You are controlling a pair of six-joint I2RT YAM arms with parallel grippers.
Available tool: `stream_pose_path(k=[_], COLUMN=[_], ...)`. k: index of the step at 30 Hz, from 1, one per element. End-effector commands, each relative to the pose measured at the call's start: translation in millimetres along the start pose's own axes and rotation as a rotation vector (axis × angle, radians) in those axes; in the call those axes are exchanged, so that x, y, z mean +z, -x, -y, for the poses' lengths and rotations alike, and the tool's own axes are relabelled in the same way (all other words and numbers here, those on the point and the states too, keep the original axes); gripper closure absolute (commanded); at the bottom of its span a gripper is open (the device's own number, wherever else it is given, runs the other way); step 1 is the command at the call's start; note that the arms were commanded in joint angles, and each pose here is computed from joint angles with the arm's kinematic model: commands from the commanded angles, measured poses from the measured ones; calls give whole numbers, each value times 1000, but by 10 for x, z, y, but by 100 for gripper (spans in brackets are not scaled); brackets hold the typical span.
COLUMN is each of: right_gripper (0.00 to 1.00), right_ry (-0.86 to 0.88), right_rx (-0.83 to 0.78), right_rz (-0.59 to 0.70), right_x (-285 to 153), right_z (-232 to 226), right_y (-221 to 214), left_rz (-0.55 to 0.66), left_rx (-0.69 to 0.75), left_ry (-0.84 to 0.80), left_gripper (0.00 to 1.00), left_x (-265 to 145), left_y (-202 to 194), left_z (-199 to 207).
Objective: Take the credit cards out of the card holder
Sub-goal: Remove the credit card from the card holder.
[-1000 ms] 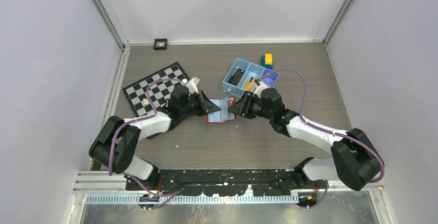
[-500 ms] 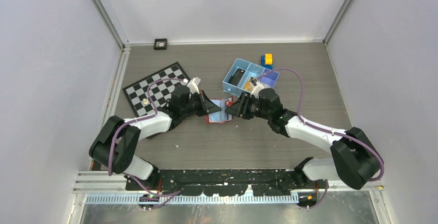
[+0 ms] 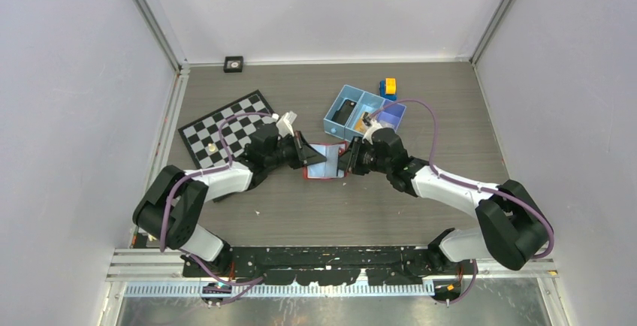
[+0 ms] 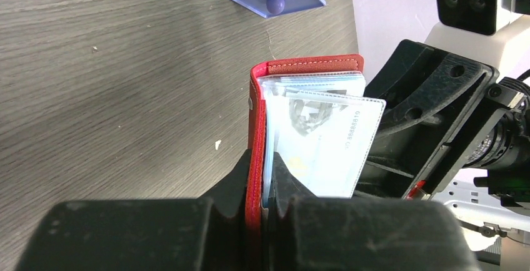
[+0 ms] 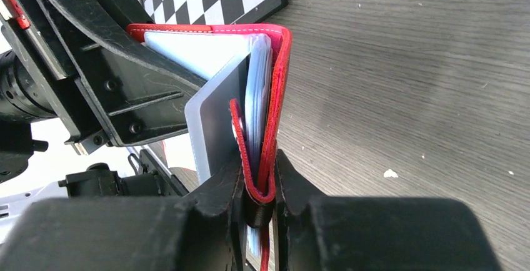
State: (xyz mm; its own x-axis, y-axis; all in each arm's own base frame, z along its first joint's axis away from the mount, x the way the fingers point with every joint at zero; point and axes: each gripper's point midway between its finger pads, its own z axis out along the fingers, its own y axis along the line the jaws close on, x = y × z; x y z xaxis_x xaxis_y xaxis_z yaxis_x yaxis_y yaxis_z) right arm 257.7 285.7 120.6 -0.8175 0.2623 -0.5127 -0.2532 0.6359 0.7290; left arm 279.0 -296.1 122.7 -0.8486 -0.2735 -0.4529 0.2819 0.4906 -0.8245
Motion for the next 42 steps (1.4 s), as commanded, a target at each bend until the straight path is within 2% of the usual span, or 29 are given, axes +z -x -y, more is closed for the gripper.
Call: stream_pose_path(k=[1, 3, 8, 10, 15, 17, 21, 25, 29, 34, 37, 42], right_gripper=[94, 99, 100, 99, 100, 100, 99, 100, 100, 100, 100, 100], right_ry=[24, -45, -111, -127, -161, -176, -189, -219, -244, -261, -295, -295], right_rx=[-37, -34, -43, -43, -54, -60, -82, -118, -144, -151, -148, -147], right_rz=[60, 78, 84, 78, 69, 63, 52, 42, 68, 87, 97, 101], right_x=[-18, -31, -35, -25, 7, 17, 48, 51, 20, -17, -43, -63], right_z=[-205, -92, 15, 43, 84, 97, 75, 63, 51, 58, 107, 90], right_y=[213, 244, 272, 267, 255, 238, 202, 157, 186, 216, 247, 258], left_rz=[23, 30, 33, 23, -26, -38, -57, -73, -64, -36, 9, 58], left_rx=[55, 60, 77, 83, 111, 127, 140, 129, 121, 131, 76, -30], left_ry=[-123, -98, -75, -78, -131, -152, -152, -96, 38, 123, 103, -56], left_gripper=[100, 93, 60, 50, 34, 24, 18, 21, 37, 54, 60, 59], left_x=[25, 14, 5, 30, 124, 146, 191, 242, 240, 175, 119, 17], left_y=[142, 146, 140, 109, -20, -60, -110, -132, -105, -45, 60, 200], left_z=[355, 316, 288, 300, 436, 492, 513, 402, 174, 53, 21, 34])
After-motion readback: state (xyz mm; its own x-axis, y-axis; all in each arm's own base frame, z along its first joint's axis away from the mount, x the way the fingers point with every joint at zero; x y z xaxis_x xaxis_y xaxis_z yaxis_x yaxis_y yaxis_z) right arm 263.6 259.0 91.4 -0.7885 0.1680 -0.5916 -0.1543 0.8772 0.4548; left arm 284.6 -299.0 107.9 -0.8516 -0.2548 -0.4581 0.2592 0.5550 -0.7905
